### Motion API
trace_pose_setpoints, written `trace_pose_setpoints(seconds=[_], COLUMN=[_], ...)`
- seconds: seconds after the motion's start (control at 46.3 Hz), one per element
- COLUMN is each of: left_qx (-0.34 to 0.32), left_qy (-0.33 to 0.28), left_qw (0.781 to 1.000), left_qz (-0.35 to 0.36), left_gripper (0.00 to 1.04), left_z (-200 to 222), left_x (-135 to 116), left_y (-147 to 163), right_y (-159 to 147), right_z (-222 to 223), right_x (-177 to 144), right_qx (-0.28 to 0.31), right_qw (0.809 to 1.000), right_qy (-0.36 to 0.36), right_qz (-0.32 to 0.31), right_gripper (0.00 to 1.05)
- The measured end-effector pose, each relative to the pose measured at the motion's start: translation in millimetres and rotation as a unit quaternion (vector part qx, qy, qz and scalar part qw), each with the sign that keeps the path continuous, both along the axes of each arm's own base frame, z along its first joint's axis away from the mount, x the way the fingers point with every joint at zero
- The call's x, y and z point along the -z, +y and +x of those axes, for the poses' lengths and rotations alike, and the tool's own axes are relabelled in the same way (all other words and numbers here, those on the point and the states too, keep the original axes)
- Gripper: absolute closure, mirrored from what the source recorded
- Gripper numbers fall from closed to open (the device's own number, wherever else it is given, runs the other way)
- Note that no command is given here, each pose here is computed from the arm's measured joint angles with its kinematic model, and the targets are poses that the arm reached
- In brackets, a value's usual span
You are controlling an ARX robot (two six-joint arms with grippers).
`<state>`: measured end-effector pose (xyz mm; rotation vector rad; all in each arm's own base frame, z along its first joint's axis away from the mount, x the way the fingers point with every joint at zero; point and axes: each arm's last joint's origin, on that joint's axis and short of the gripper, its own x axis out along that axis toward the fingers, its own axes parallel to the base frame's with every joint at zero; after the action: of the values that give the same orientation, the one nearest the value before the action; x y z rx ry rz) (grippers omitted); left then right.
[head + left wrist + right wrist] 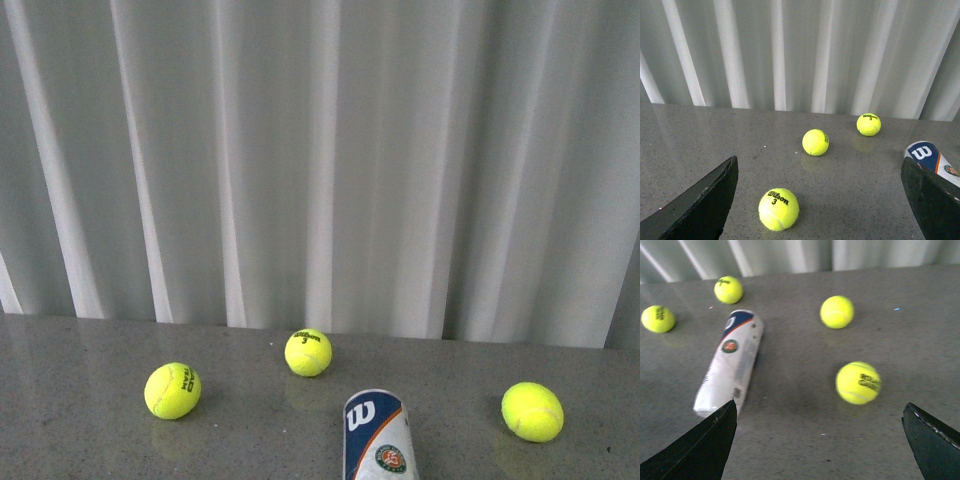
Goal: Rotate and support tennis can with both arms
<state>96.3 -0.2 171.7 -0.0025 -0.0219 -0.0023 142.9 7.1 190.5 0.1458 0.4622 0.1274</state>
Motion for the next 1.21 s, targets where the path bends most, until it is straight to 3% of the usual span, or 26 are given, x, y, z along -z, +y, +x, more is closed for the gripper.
trace_pose_setpoints(seconds=[0.151,0.324,0.54,1.016,1.21], left_qx=[0.0,0.0,0.0,0.0,0.0], left_qy=[0.0,0.0,0.0,0.0,0.0], left_qw=[1.0,1.0,1.0,1.0,1.0], left_qz=[0.0,0.0,0.0,0.0,0.0], left_gripper=[0.07,0.07,0.07,0.07,0.07], left_z=[0,0,0,0,0], left_x=[0,0,0,0,0], left_y=[0,0,0,0,0], right_y=[31,66,92,117,127], right_z=[65,110,145,201,220], right_x=[6,27,43,75,107], right_qx=[-0.076,-0.103,-0.106,-0.094,-0.084], right_qw=[0.989,0.975,0.966,0.954,0.943], right_qy=[0.121,0.189,0.229,0.277,0.317], right_qz=[0.036,0.046,0.057,0.068,0.066], right_gripper=[0.07,0.07,0.07,0.07,0.07])
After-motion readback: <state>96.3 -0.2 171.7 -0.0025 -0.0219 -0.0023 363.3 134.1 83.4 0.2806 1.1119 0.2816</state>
